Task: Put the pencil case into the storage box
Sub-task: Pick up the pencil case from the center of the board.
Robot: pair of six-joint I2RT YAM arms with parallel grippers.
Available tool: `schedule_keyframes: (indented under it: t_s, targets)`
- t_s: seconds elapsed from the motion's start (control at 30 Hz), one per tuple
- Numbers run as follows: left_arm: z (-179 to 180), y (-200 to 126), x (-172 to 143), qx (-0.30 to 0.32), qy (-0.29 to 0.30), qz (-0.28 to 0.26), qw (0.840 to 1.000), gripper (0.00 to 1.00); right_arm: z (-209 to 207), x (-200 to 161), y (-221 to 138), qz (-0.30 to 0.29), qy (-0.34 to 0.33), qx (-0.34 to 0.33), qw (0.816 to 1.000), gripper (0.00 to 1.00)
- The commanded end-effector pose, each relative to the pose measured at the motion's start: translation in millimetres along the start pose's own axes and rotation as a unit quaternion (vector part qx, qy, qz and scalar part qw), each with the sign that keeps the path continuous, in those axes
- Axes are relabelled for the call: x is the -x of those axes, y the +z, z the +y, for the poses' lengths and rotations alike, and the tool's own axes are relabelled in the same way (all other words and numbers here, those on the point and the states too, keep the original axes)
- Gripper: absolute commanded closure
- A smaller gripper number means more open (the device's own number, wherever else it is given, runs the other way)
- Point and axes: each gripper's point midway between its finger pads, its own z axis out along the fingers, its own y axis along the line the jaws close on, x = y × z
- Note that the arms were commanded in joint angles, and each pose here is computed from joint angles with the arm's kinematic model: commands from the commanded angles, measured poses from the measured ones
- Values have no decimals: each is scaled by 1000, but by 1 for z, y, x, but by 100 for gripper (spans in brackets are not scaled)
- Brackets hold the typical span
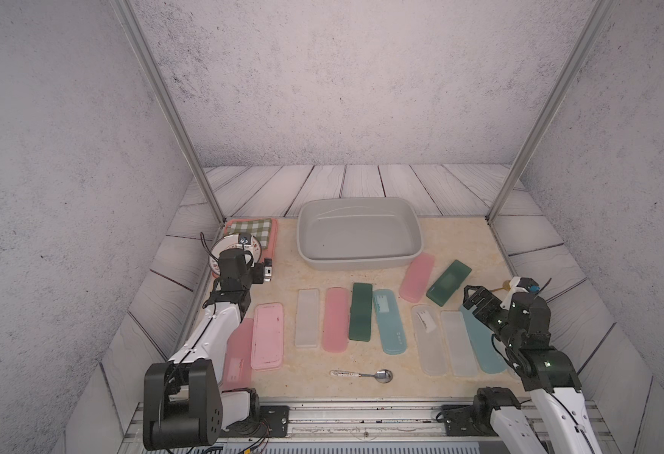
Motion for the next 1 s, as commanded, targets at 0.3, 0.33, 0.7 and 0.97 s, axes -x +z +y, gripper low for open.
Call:
schedule_keyframes:
  t_s: [0.3,0.33,0.7,0.97]
  targets:
    - [-53,-92,-79,-189,28,307,932,0,-39,-10,146,200,-66,-226,951,3]
    - [-56,-95,-82,-198,26,312,929,0,-43,-11,160,205,-64,-236,948,2]
    - [-51,-89,-97,-176,23,323,930,0,-30,-38,226,247,-30,-178,952,1]
    - [-49,-87,-100,-169,25,323,931,0,-34,-32,218,236,-24,-203,950,1]
